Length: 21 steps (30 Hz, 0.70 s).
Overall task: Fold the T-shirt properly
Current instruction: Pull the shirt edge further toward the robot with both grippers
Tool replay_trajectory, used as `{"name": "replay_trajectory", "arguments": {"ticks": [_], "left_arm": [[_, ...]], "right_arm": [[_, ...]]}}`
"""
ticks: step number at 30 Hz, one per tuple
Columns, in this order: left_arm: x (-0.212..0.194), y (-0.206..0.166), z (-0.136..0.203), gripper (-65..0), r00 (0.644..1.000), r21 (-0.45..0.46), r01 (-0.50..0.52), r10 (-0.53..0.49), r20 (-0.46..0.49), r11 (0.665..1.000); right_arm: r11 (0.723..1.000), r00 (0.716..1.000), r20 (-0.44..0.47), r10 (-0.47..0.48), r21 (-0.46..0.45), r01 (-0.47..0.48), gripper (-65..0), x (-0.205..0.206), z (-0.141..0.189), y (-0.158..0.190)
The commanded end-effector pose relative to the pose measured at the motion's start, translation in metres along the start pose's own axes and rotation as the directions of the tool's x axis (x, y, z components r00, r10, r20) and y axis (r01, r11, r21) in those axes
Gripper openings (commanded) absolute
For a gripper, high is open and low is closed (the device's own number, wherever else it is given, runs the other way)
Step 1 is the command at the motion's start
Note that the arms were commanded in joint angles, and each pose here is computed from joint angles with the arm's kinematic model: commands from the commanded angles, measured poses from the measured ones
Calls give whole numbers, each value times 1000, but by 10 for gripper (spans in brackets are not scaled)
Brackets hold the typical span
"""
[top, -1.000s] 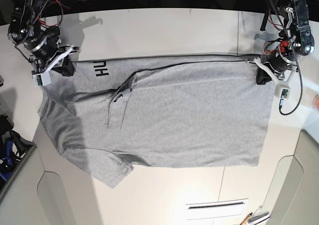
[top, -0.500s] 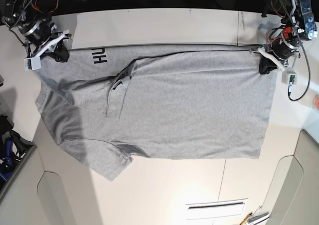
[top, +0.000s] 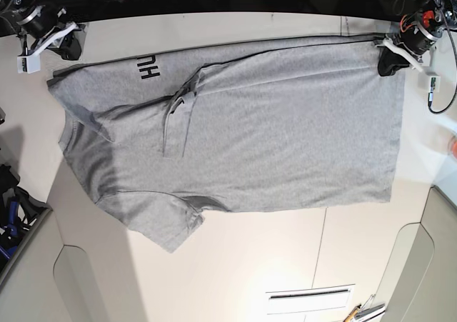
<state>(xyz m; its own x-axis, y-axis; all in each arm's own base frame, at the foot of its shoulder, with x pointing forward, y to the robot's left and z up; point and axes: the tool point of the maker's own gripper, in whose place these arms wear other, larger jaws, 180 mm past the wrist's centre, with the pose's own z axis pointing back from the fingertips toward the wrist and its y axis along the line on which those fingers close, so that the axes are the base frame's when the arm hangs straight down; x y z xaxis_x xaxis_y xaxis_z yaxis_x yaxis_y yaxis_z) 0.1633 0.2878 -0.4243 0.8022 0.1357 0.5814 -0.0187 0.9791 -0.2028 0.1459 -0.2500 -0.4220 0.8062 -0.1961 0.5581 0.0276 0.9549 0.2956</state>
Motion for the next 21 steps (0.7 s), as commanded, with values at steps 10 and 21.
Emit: {"name": "replay_trajectory", "arguments": {"ticks": [10,21], "left_arm": [[-11,0,4,-650,999,-17,5,-6,-51,1000],[-10,0,4,-650,999,-17,6,-7,-48,1000]], "right_arm": [[985,961,247,124,84,-149,-650,94,12,43],[976,975,65,211,37,-213,-650,71,-52,29]]}}
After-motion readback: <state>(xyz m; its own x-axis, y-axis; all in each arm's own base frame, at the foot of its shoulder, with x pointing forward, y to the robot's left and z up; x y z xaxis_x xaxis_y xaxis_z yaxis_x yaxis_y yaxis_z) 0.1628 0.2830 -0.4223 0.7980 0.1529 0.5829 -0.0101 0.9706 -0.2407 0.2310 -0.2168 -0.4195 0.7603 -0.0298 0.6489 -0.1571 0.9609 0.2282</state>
